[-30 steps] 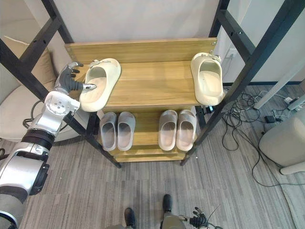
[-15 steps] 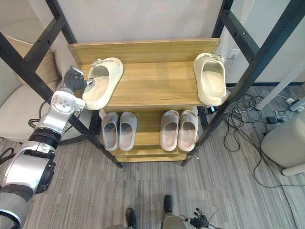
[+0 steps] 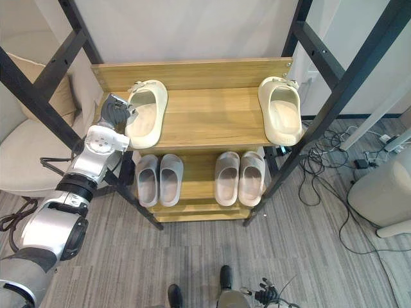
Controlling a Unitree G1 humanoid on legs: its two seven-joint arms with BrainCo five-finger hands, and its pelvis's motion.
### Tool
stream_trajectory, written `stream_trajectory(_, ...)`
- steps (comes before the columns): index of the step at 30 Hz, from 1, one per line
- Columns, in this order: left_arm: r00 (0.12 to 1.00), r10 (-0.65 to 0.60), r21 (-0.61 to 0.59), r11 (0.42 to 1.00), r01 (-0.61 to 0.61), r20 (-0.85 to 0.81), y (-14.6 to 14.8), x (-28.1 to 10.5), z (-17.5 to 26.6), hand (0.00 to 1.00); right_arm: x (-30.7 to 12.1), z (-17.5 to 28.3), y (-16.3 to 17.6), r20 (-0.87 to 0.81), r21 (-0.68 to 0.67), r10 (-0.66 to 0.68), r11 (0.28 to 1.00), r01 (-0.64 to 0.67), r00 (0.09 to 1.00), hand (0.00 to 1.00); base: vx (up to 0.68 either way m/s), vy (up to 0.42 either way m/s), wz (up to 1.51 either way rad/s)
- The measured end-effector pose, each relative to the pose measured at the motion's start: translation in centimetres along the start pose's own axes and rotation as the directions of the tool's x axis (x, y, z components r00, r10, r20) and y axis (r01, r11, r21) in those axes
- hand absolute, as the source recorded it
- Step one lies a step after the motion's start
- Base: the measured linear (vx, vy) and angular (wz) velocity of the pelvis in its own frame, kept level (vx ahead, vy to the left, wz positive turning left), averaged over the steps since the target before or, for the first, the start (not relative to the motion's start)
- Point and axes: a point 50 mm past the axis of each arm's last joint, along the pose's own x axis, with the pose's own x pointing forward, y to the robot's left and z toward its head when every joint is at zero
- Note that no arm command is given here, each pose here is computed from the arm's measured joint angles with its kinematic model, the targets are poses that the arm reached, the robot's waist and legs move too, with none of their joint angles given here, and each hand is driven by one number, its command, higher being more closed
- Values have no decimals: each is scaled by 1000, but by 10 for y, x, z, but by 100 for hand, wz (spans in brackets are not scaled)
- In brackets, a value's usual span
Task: Organize the slippers on the shoe rack
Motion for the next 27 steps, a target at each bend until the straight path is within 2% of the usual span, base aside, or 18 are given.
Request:
stream_trajectory(5, 1000, -1, -27, 1000, 1, 20, -11, -1, 7, 0, 0, 0, 0, 0, 1, -9, 1000, 9, 1000, 0, 0, 0, 0)
stream_trajectory(13, 984, 41, -101, 995, -24, 171, -18, -3, 47, 0, 0, 0, 0, 0, -4, -11, 1000, 11, 1000, 0, -1, -2, 9)
stream_trajectory(27, 971, 128, -152, 983, -98, 203, -3, -3, 56, 0, 2, 5, 2, 10, -40, 4, 999, -4, 1000, 0, -5, -10, 7)
